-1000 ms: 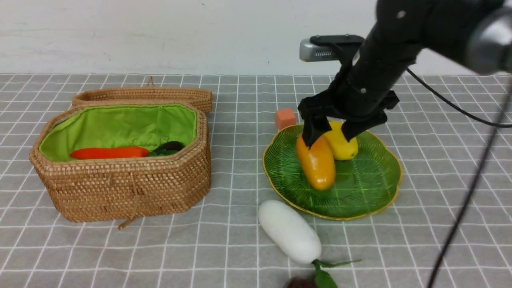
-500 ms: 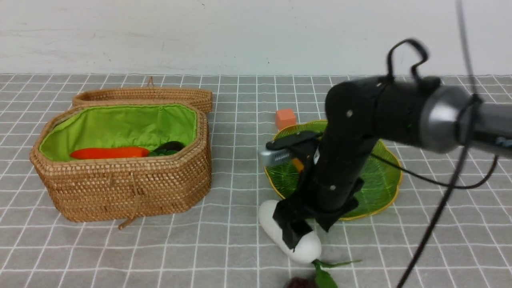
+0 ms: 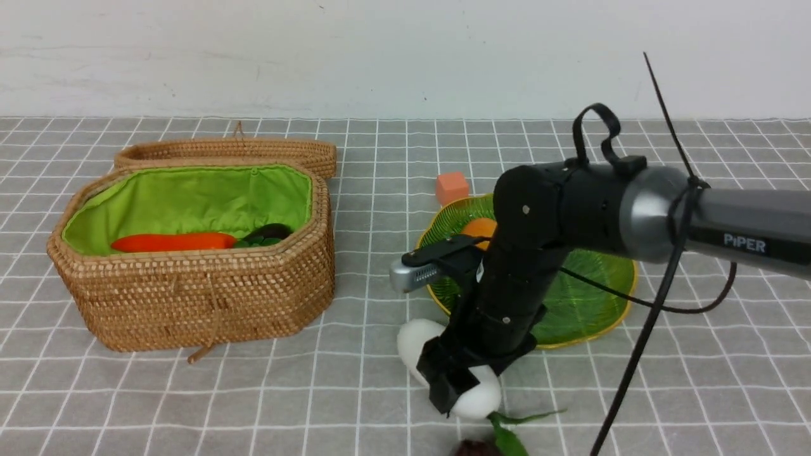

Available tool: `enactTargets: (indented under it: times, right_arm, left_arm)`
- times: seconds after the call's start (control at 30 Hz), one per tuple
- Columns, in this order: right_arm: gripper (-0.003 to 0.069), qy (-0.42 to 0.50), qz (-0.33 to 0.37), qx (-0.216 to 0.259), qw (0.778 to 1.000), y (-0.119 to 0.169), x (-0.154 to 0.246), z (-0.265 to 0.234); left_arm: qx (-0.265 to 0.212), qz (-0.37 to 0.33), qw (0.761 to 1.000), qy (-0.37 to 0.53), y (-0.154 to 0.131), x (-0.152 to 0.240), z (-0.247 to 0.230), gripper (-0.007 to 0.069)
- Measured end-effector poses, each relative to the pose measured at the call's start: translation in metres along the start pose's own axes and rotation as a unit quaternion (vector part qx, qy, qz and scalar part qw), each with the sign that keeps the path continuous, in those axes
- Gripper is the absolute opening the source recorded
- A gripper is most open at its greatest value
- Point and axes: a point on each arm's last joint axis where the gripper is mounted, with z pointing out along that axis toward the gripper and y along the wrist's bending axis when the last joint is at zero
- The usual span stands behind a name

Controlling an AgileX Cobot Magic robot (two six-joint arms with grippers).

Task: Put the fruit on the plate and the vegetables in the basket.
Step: Take a daikon with your right arm and place it on the basket on the left.

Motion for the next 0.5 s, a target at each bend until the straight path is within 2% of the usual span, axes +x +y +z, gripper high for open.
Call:
enactTargets:
  times: [0.13, 0.23, 0.4, 0.5]
  right_arm:
    - [0.0517, -0.034, -0.039, -0.056, 0.997, 0.017, -0.014, -0.028]
    - [0.0517, -0.097, -0.074, -0.094, 0.988, 0.033, -0.035, -0.066]
    - [0.0517, -0.234, -0.127, -0.103, 0.958, 0.052, -0.070, -0.128]
    - [0.0517, -0.290, -0.143, -0.102, 0.941, 0.056, -0.083, -0.145]
  left_arm:
    - [0.000, 0.000, 1.000, 0.000, 0.000, 0.000, 0.000, 0.0134]
    - [0.000, 0.000, 1.000, 0.000, 0.000, 0.000, 0.000, 0.0134]
    - [0.000, 0.000, 1.000, 0.000, 0.000, 0.000, 0.000, 0.0134]
    - [0.000, 0.000, 1.000, 0.000, 0.000, 0.000, 0.000, 0.0136]
